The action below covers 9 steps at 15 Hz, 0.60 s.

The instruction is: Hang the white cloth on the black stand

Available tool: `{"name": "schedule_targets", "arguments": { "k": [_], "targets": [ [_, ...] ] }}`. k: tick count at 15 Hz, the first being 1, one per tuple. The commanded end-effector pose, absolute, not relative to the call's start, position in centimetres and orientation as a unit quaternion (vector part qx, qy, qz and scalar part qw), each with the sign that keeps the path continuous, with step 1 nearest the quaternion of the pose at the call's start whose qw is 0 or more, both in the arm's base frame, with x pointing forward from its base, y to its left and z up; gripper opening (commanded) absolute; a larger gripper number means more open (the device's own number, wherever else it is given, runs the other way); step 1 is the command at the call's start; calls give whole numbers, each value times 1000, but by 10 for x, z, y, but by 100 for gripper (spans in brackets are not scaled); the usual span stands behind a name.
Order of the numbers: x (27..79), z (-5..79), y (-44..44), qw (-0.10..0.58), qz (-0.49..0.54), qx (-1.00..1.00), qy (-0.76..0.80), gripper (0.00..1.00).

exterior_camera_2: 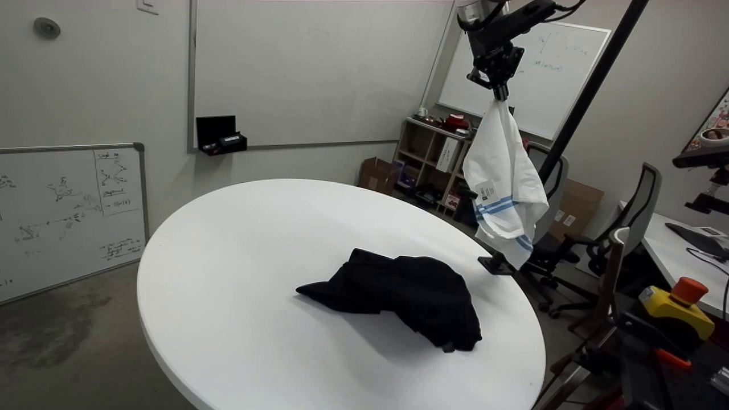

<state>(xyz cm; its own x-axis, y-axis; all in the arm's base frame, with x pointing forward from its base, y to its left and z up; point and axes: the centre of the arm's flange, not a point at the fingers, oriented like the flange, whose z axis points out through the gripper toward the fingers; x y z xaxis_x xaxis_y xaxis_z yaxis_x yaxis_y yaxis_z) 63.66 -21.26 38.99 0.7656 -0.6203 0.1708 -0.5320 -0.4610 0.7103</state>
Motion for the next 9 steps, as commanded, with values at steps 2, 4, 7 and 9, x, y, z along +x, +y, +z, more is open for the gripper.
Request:
{"name": "schedule_targets", "arguments": {
  "k": [2, 4, 7, 9],
  "targets": [
    [657, 409, -202, 455, -52, 825, -332, 0],
    [660, 413, -198, 462, -56, 821, -331, 26],
    [663, 412, -192, 473, -57, 815, -330, 42],
    [665, 411, -190, 481, -57, 811, -327, 56]
  ]
}}
